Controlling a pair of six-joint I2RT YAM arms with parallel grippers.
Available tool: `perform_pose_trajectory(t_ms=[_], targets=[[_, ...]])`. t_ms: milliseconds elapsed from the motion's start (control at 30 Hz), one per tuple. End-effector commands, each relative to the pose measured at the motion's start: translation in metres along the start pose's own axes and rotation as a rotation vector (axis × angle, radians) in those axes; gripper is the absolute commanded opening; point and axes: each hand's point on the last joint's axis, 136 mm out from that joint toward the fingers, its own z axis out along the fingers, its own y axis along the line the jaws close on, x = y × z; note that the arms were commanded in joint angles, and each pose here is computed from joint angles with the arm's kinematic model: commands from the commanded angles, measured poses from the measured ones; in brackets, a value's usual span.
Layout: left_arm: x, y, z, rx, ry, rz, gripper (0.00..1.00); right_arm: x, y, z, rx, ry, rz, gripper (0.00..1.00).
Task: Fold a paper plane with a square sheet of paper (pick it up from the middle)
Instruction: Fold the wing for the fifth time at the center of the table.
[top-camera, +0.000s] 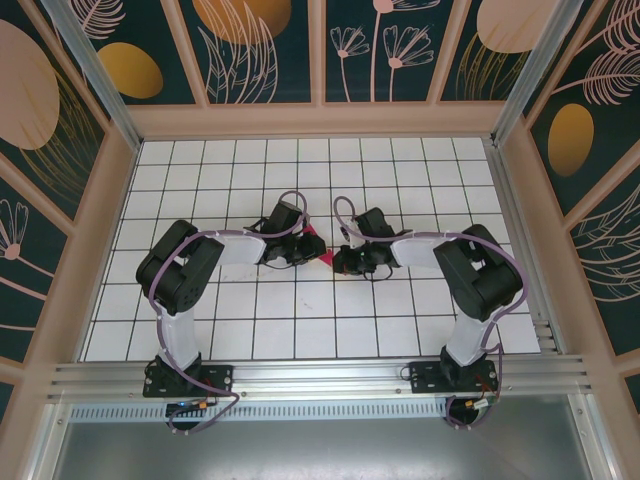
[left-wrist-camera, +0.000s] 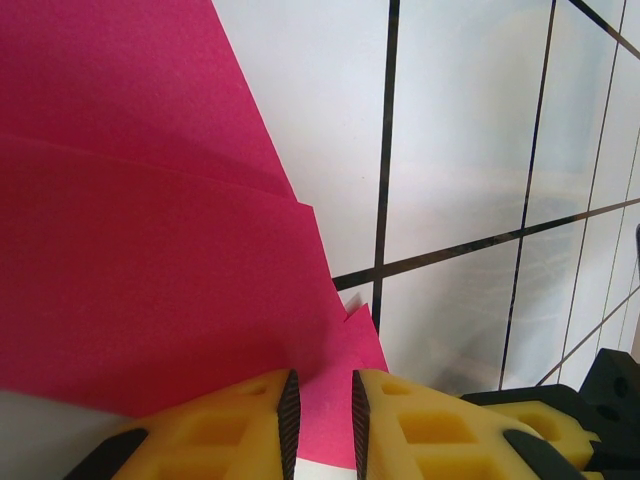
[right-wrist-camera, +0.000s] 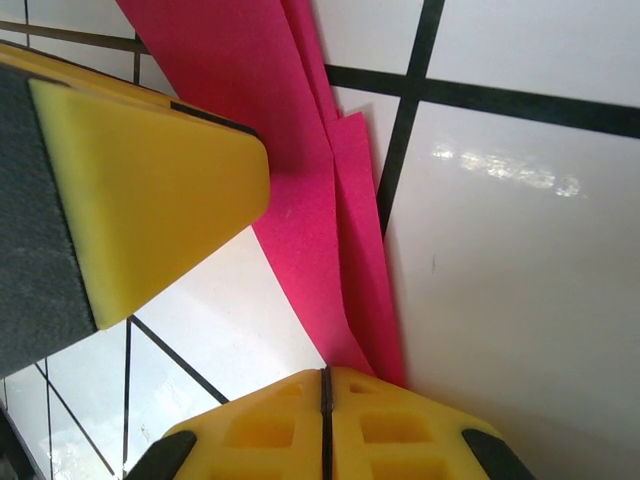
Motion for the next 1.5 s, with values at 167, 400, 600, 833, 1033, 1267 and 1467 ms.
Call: perform_pose_trajectory(t_ms=[167,400,600,833,1033,1267,1467], targets=[[0.005,0.068,0.01,-0.236,-0.011,-0.027,0.26,0.05,-0.032,-0.008,0.082,0.112,0.08,0.08],[0.005,0.07,0.01,-0.246,-0.01,-0.028,0.26,0.071,-0.039,-0.016,0.107,0.15,0.108,0.08],[0.004,0.064,0.009,-0.225,-0.013,-0.023,0.26,0.043,-0.021,-0.043,0.083,0.016,0.084,0.07],[0.002,0.06,0.008,-0.209,-0.016,-0.018,0.26,-0.014,0.007,-0.063,0.033,-0.198,0.019,0.12],[0.001,0.057,0.008,-0.195,-0.02,-0.018,0.25,-0.028,0.034,-0.032,-0.024,-0.14,-0.018,0.11],[0.001,0.054,0.007,-0.189,-0.019,-0.016,0.26,-0.032,0.018,-0.005,0.025,-0.094,0.03,0.07],[0.0,0.052,0.005,-0.186,-0.024,-0.013,0.25,-0.015,-0.002,0.007,0.056,-0.027,0.07,0.06]])
